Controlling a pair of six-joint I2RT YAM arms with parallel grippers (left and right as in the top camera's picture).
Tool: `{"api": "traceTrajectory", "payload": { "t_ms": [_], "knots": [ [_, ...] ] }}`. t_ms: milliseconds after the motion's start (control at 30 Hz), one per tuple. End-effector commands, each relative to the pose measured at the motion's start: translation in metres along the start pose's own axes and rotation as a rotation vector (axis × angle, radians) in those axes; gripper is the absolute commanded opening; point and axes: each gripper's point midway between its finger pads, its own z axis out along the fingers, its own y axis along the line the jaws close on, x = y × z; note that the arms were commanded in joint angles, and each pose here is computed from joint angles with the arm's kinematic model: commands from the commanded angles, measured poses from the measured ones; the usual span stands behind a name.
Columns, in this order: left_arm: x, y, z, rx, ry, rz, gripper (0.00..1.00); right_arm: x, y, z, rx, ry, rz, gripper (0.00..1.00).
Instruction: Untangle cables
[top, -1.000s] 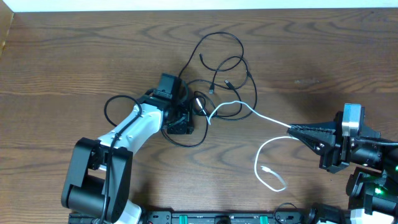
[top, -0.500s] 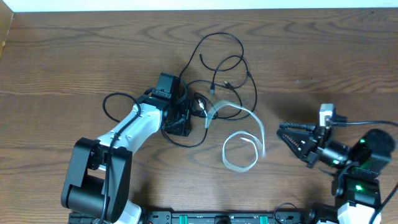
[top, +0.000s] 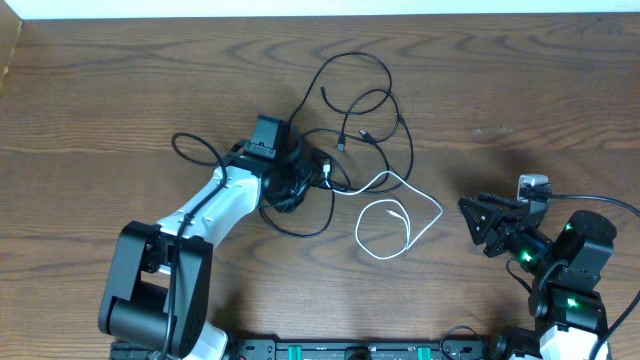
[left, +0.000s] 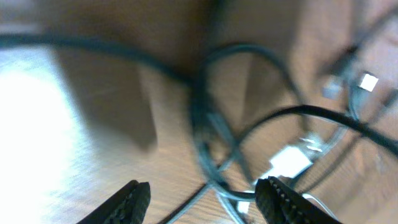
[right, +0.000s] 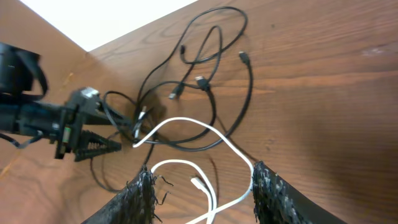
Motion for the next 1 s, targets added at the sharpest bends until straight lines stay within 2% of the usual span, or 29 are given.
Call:
{"api": "traceTrajectory", "payload": {
  "t_ms": [0, 67, 200, 433, 567, 700, 733, 800, 833, 967],
  "knots": [
    [0.006, -0.022, -0.003, 0.068, -0.009, 0.144, 0.59, -0.004, -0.004, -0.001, 0.032, -0.012, -0.029, 0.49],
    [-0.002, -0.029, -0.002, 0.074, -0.076, 0.171, 0.59, -0.004, -0.004, -0.001, 0.032, -0.011, -0.029, 0.5],
    [-0.018, -0.02, -0.002, -0.006, -0.217, 0.187, 0.6, -0.002, -0.004, -0.001, 0.033, -0.004, -0.021, 0.51],
    [-0.037, 0.005, -0.005, -0.15, -0.351, 0.182, 0.6, -0.001, -0.004, -0.001, 0.034, -0.001, -0.018, 0.52],
    [-0.032, 0.014, -0.001, -0.183, -0.323, 0.182, 0.6, 0.0, -0.004, -0.001, 0.034, 0.001, -0.01, 0.52],
    [-0.025, -0.007, 0.003, -0.102, -0.27, 0.342, 0.59, -0.001, -0.004, -0.001, 0.034, 0.0, -0.01, 0.53],
    [-0.025, -0.014, 0.004, -0.076, -0.267, 0.367, 0.51, 0.0, -0.004, -0.001, 0.034, 0.002, -0.009, 0.52],
    [-0.023, -0.024, 0.003, -0.03, -0.265, 0.374, 0.13, 0.001, -0.005, -0.001, 0.035, 0.007, -0.003, 0.51],
    [-0.023, -0.026, 0.002, -0.022, -0.265, 0.36, 0.08, 0.003, -0.005, -0.001, 0.036, 0.012, 0.002, 0.5],
    [-0.018, -0.029, -0.001, -0.002, -0.243, 0.337, 0.08, 0.006, -0.006, -0.001, 0.039, 0.025, 0.015, 0.5]
  ]
}}
